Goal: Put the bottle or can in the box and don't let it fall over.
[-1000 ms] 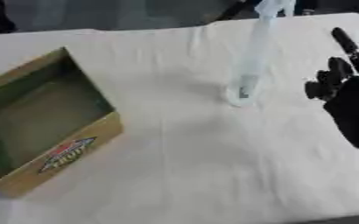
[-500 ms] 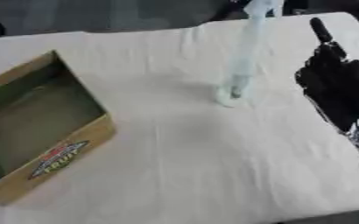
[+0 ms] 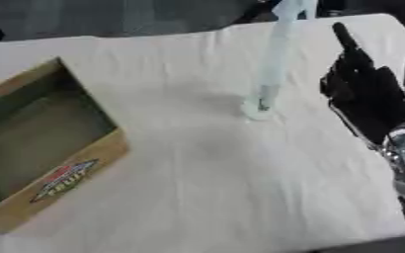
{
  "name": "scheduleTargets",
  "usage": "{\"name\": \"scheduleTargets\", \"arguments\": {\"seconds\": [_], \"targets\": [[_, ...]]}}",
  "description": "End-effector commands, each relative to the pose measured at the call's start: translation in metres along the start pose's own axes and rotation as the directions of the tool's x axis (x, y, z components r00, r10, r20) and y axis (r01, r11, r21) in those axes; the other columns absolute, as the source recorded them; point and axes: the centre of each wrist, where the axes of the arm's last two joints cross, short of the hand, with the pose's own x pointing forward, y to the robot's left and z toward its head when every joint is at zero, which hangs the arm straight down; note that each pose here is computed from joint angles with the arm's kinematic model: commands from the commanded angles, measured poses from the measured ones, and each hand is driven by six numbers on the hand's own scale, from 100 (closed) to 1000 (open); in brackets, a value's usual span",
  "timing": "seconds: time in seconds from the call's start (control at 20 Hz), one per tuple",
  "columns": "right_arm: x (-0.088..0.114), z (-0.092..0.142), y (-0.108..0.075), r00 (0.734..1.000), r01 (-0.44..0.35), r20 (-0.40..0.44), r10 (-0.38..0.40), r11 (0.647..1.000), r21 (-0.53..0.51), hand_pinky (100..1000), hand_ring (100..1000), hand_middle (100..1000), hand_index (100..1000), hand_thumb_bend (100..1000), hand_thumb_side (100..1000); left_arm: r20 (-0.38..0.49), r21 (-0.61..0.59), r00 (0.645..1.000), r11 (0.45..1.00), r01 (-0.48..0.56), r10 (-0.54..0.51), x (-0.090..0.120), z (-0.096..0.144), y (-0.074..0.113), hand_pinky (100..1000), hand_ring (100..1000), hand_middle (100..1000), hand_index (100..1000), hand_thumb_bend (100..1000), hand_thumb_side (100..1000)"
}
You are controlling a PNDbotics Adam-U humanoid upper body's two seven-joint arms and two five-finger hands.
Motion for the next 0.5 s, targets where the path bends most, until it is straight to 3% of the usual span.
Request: {"name": "scheduleTargets", "arguments": {"seconds": [0.05,0.5], "targets": [[0.0006,-0.0025,0.0107,1.000,-0.006,-0.015,0.006,1.000,0.028,100,144,174,1000,318,455,0.034,-0.006,0.999,1.000,-0.004,0.004,0.0078,-0.0049,0.0011,718,737,742,876,603,738],[-0.0016,-0.0059,0.0146,0.999,-0.002,-0.043,0.003,1.000,0.010,100,150,180,1000,316,457,0.036,-0.008,0.999,1.000,-0.009,0.010,0.0082,-0.0053,0.0001,718,737,743,877,600,739]]}}
